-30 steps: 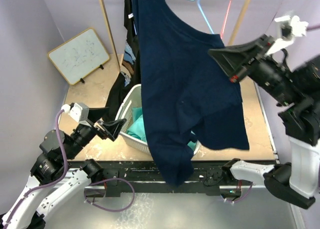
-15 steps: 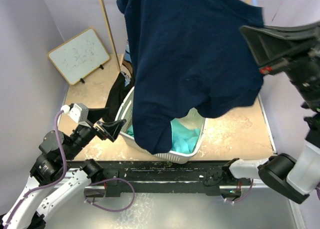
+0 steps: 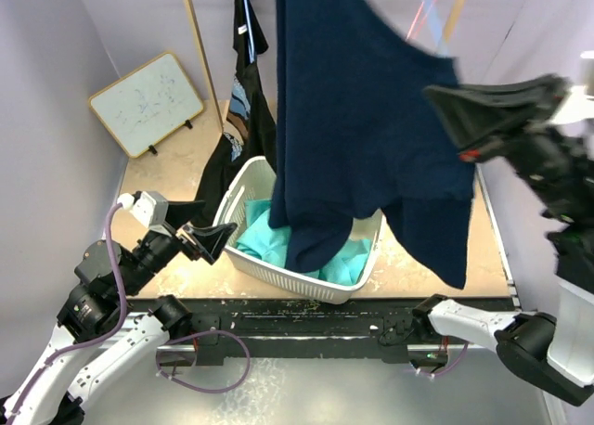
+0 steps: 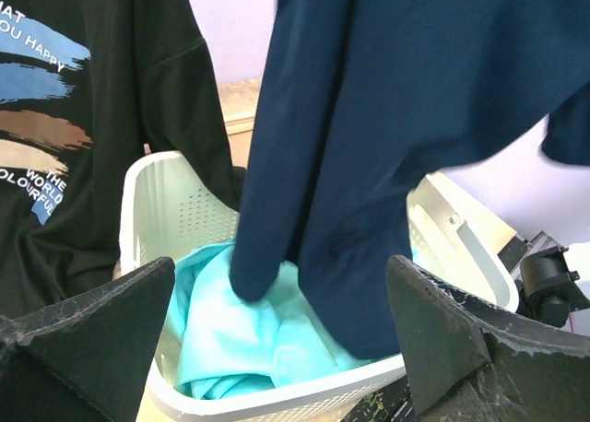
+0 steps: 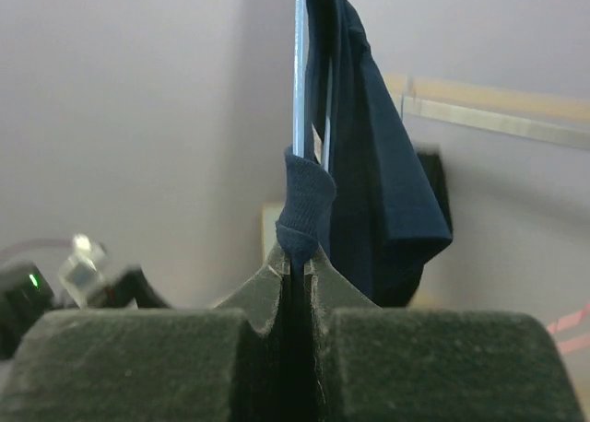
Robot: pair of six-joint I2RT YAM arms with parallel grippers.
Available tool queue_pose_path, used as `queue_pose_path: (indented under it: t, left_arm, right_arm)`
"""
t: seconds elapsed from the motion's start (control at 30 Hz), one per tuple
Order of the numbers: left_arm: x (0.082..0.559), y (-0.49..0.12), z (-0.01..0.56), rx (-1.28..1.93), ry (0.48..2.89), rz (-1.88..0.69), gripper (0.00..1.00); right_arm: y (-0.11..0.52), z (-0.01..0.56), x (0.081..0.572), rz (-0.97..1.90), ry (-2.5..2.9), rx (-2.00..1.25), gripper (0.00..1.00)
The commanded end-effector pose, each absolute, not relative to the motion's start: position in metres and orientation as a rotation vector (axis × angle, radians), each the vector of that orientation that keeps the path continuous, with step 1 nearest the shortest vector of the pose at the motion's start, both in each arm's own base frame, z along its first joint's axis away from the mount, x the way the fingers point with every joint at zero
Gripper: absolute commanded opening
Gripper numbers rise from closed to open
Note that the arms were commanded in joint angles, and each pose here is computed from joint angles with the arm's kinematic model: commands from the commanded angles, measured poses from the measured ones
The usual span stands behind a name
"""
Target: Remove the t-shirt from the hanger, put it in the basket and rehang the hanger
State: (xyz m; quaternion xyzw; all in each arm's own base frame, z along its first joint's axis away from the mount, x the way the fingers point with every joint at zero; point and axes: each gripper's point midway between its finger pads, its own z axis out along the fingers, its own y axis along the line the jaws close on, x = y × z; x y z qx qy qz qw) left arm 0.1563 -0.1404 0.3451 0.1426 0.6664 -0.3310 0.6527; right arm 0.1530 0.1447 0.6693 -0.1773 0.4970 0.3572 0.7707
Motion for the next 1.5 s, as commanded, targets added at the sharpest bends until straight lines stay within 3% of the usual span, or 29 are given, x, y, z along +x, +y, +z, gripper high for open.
queue_pose_path:
  t: [0.0, 0.3, 0.57, 0.83, 1.03, 1.4, 1.47]
  left_arm:
    - [0.151, -0.144, 0.360, 0.359, 1.461, -0.778, 0.99]
    - [0.120, -0.151, 0.438, 0.538, 1.274, -0.829, 0.99]
    - [0.125, -0.167, 0.487, 0.685, 1.156, -0.772, 0.99]
    - [0.118, -0.180, 0.530, 0.787, 1.047, -0.779, 0.99]
    - [0.110, -0.197, 0.528, 0.922, 1.004, -0.819, 0.99]
    - [0.141, -0.233, 0.484, 1.056, 1.085, -0.827, 1.00]
    - [0.144, -0.236, 0.481, 1.070, 1.091, -0.829, 0.96]
  right_arm:
    - [0.176, 0.599, 0.181, 0.776, 1.257, -0.509, 0.00]
    - [0.179, 0.543, 0.147, 0.856, 1.322, -0.638, 0.00]
    - [0.208, 0.486, 0.118, 1.048, 1.428, -0.894, 0.00]
    - [0.209, 0.459, 0.125, 1.032, 1.499, -0.907, 0.00]
    - [0.220, 0.451, 0.126, 1.078, 1.499, -0.981, 0.00]
    - [0.225, 0.454, 0.116, 1.134, 1.458, -1.049, 0.00]
    - [0.224, 0.455, 0.113, 1.137, 1.453, -1.053, 0.00]
